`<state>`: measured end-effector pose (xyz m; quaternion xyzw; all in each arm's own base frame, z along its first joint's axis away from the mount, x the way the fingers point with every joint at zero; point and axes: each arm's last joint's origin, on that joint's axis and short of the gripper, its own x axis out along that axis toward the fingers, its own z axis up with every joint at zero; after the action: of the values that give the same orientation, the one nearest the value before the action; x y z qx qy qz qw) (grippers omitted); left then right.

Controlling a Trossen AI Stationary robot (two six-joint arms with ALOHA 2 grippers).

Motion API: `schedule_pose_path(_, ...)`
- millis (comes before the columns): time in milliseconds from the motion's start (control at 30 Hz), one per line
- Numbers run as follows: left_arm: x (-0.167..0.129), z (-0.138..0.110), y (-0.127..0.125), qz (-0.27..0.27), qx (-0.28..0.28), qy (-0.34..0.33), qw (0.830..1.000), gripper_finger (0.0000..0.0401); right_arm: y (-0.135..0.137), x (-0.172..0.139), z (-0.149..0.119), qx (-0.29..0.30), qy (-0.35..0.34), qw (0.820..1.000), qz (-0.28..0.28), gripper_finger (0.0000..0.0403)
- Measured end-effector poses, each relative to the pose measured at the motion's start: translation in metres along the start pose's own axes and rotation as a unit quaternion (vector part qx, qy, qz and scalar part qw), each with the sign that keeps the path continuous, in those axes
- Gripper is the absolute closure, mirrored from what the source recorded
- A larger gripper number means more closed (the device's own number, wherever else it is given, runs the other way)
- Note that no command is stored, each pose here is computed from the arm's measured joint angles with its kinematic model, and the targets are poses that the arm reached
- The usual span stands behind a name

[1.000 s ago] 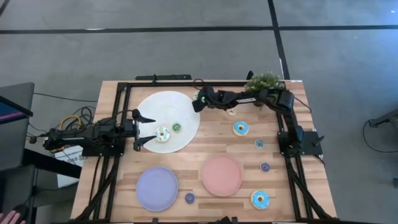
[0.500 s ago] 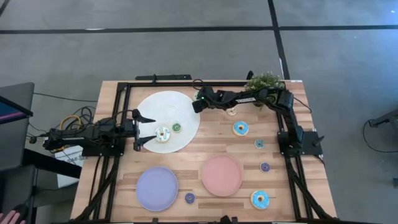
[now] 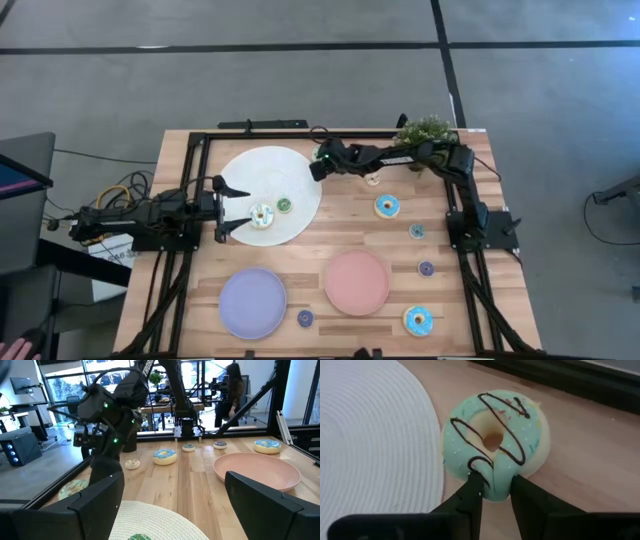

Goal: Pick & Place donuts
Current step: Put the large green donut on the pink plate

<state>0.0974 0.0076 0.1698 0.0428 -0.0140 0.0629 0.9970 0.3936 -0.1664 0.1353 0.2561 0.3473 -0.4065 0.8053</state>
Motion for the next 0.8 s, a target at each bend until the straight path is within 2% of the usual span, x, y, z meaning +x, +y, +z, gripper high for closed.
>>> schedule_pose_path(233,0.000,0.000,0.000,0.000,0.000,0.000,1.000,0.0061,0.011,-0.032,0.000,-0.022,0.004,1.000,-0.005,0.0317)
schedule_pose_path(400,0.000,0.000,0.000,0.000,0.000,0.000,1.000,0.0061,0.020,-0.067,-0.017,-0.051,-0.010,0.999,0.013,0.0317)
schedule_pose_path(600,0.000,0.000,0.000,-0.001,0.000,0.000,1.000,0.0061,0.013,-0.124,-0.063,-0.040,-0.021,0.997,0.069,0.0317)
schedule_pose_path(800,0.000,0.000,0.000,-0.001,0.000,0.000,1.000,0.0061,0.011,-0.190,-0.126,-0.081,-0.014,0.983,0.165,0.0317)
